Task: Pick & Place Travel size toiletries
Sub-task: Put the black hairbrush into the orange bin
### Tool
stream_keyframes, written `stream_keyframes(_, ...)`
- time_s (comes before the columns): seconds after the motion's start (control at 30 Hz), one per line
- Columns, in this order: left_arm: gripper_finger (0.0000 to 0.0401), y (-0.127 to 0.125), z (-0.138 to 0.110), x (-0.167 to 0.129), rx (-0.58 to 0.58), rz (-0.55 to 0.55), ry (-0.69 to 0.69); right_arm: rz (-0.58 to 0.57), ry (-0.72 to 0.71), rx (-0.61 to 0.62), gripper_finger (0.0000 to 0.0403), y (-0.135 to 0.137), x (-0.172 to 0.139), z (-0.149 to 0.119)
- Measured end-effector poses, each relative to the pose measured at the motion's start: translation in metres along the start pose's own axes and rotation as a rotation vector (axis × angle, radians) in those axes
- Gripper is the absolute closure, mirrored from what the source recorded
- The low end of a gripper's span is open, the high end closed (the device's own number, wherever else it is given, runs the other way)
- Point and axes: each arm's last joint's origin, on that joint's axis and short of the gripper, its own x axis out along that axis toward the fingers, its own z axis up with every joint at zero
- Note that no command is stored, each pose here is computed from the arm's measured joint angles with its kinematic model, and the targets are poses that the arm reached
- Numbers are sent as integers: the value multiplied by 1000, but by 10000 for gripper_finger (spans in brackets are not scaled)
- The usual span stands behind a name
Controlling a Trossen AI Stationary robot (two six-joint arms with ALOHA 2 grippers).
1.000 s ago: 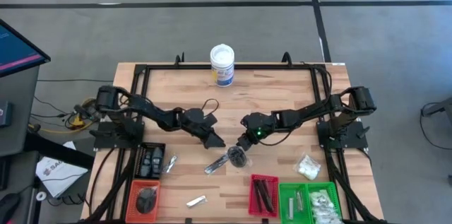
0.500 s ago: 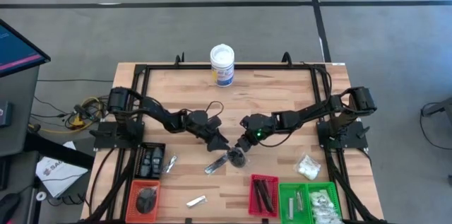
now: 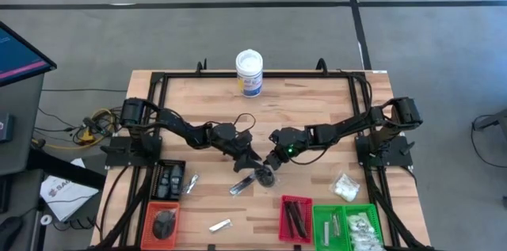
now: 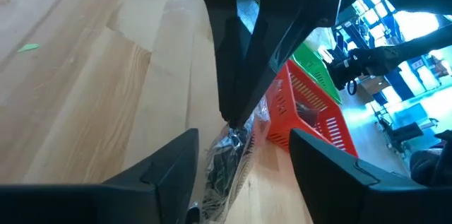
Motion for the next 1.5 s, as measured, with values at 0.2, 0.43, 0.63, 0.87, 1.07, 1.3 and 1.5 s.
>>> stream_keyframes(0.2, 194, 0, 0, 0, 12, 0, 1, -2, -4, 0, 403, 0, 0, 0)
stream_keyframes(0.43, 190, 12, -12, 6, -92, 34, 47, -4, -9, 0, 403, 0, 0, 0)
stream_keyframes(0.63, 201, 9, -20, 12, -103, -9, 91, -4, -9, 0, 403, 0, 0, 0)
stream_keyframes(0.87, 251, 3, -12, 17, -90, -39, 72, -4, -9, 0, 403, 0, 0, 0)
stream_keyframes(1.07, 306, 2, -10, 18, -89, -43, 67, -11, -20, 0, 403, 0, 0, 1)
stream_keyframes(1.3, 382, 0, -11, 18, -98, -77, 96, -11, -25, -2, 403, 0, 0, 1)
stream_keyframes(1.5, 364, -2, -13, 18, -154, -154, 170, -2, -32, 7, 375, 2, -3, 2)
